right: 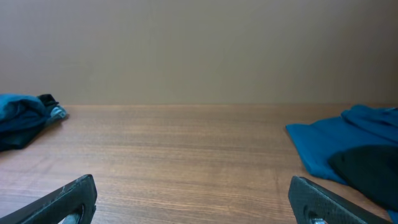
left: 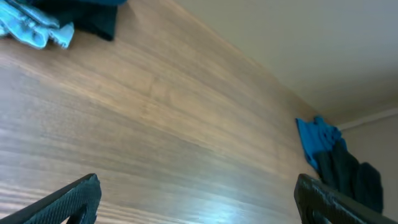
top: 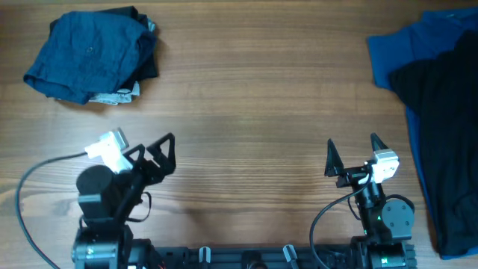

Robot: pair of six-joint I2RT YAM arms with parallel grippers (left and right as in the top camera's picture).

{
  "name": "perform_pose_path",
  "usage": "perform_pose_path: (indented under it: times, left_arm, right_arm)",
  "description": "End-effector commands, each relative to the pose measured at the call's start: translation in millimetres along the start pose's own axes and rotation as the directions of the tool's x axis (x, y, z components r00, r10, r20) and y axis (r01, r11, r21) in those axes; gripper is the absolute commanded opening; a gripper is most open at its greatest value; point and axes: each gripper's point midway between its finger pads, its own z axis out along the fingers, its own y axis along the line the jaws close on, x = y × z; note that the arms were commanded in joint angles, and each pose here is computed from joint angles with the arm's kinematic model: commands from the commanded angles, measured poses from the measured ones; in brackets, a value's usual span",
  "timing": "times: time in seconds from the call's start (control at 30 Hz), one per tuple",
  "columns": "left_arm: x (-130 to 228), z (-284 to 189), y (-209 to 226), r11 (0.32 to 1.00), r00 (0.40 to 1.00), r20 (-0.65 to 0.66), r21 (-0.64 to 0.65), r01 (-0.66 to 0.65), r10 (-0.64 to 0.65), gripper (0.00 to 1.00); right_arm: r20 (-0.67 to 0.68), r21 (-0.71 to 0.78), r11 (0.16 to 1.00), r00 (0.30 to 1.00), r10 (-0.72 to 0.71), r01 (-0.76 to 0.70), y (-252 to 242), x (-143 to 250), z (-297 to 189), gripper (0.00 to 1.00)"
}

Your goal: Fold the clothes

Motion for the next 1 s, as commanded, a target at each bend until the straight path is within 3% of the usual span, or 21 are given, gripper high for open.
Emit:
perform_pose_path:
  times: [0.0, 0.17, 0.4, 0.97]
  left_arm:
    - [9, 7, 30, 0.998, 0.994, 0.107, -0.051, -0.025, 0.031, 1.00]
    - [-14, 6, 32, 0.998, 0.953, 0.295, -0.031, -0.059, 0.065, 1.00]
    - [-24, 3, 36, 0.997, 0.912, 0.403, -0.040, -0.068, 0.078, 1.00]
    - [-9, 6, 44, 0.991, 0.903, 0.408, -0.058, -0.121, 0.133, 1.00]
  right_arm:
    - [0.009, 0.000, 1.000, 1.000, -0.013, 0.013, 0, -2, 0, 1.00]
    - [0.009, 0.000, 1.000, 1.000, -0.013, 0.013, 0, -2, 0, 1.00]
    - [0.009, 0.000, 1.000, 1.000, -0.013, 0.013, 0, -2, 0, 1.00]
    - [0.009, 0.000, 1.000, 1.000, -0.013, 0.013, 0, -2, 0, 1.00]
